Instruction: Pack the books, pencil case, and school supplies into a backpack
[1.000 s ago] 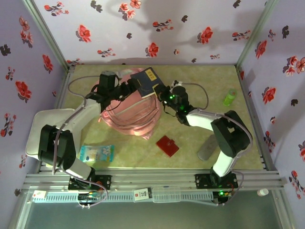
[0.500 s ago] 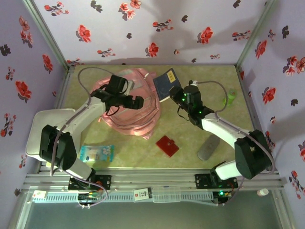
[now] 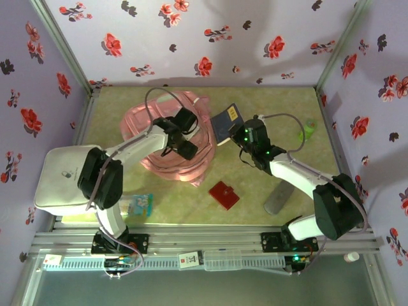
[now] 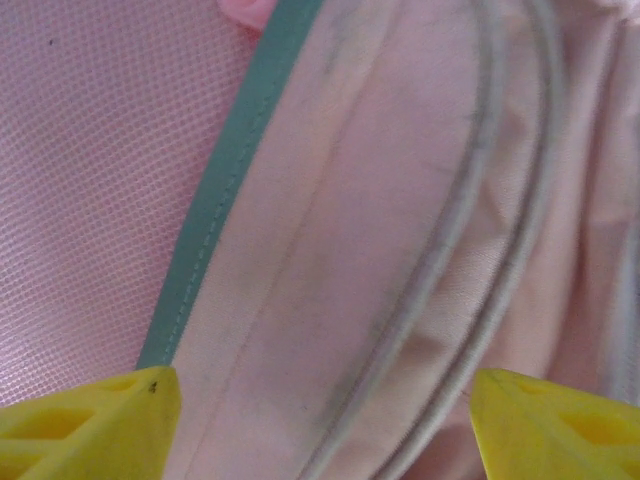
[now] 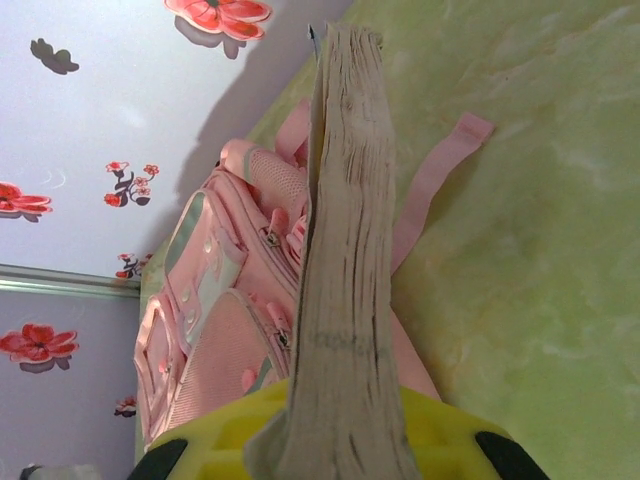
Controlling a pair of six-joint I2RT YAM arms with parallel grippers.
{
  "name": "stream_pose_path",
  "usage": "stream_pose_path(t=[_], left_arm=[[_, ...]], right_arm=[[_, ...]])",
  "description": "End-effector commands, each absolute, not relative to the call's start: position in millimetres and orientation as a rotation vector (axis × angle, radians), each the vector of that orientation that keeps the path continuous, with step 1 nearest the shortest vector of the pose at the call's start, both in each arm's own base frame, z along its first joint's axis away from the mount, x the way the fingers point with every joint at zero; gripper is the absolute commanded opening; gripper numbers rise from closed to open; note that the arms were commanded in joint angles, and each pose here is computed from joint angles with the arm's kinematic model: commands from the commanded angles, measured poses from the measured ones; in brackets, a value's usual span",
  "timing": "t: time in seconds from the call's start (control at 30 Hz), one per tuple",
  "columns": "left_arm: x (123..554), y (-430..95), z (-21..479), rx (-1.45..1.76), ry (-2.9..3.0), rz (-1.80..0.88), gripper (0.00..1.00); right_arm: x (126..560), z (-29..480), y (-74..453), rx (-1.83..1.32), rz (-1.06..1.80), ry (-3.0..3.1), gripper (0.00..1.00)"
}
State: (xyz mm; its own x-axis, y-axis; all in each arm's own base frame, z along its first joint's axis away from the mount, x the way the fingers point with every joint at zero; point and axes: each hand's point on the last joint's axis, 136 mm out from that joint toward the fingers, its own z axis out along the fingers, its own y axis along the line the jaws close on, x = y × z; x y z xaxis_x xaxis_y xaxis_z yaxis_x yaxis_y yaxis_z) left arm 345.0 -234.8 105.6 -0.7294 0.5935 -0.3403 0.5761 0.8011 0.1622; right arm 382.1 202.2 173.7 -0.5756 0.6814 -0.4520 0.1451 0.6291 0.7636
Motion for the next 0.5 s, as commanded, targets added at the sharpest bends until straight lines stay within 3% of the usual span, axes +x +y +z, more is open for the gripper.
stream_pose_path(t=[0.0, 0.27, 0.47], left_arm=[[352, -229, 104, 0.911, 2.618, 0.184, 0.70], [353, -231, 89, 0.969, 2.630, 0.277, 0.62], [361, -227, 91, 0.927, 2.625, 0.355, 0.45]], right_arm=[[388, 187, 195, 0.674, 0.886, 2.014, 0.09], [389, 182, 196, 0.685, 0.889, 2.023, 0.10], [390, 182, 197, 0.685, 0.893, 2.024, 0.10]])
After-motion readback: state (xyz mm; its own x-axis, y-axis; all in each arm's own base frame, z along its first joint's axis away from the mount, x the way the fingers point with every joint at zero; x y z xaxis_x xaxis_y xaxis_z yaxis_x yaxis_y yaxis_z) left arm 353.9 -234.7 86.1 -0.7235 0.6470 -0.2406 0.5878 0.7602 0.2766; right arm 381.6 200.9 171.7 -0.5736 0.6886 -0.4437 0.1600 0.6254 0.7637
